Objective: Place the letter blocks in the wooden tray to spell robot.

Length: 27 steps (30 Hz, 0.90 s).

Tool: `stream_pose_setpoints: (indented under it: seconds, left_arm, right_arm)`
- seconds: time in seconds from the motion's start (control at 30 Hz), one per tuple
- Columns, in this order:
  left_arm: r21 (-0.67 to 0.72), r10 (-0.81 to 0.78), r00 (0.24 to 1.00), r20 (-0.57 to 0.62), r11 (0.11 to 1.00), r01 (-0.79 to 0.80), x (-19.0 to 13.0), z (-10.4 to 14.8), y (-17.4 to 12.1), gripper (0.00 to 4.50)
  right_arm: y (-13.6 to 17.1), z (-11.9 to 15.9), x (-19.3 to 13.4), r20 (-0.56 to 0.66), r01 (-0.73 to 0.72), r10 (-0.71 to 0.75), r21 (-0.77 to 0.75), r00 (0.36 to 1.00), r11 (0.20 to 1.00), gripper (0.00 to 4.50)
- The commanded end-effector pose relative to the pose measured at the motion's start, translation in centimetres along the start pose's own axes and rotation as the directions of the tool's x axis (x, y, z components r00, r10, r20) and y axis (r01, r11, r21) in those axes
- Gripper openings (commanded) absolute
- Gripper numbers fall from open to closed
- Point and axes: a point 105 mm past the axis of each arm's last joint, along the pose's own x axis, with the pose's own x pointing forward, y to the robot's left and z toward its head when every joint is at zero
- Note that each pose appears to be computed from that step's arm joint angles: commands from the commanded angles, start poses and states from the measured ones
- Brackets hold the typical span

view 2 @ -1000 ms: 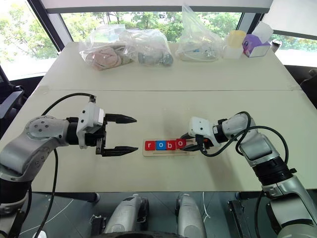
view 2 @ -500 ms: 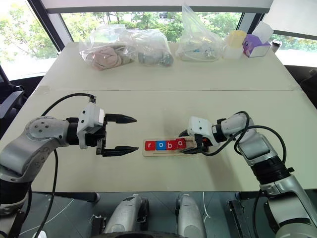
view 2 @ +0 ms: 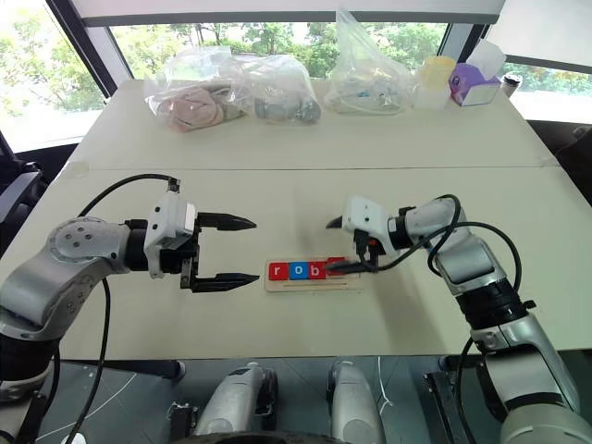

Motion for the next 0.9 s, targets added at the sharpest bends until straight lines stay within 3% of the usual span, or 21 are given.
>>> stream_pose_setpoints:
  seconds: [0.03,0.47,0.73,0.9]
  left_arm:
    - [0.040,-0.007,1.000,0.018,0.999,0.007,0.0,1.0,-0.2,4.50]
    - [0.043,-0.012,1.000,0.016,0.999,0.011,0.1,1.2,-0.1,4.50]
    - [0.046,-0.012,1.000,0.015,0.999,0.012,0.0,1.2,0.0,4.50]
    - [0.046,-0.015,1.000,0.016,0.999,0.015,0.1,1.2,-0.1,4.50]
  right_arm:
    - [-1.4,0.1,-0.4,0.007,0.094,-0.094,-0.049,0.996,0.994,4.47]
    - [-1.3,-2.0,-0.5,-0.047,0.112,-0.117,-0.100,0.992,0.989,4.47]
    - [-0.1,-1.7,-0.3,-0.036,0.060,-0.063,-0.087,0.997,0.994,4.47]
    - [-0.5,-1.1,-0.5,-0.014,0.100,-0.102,-0.096,0.995,0.990,4.47]
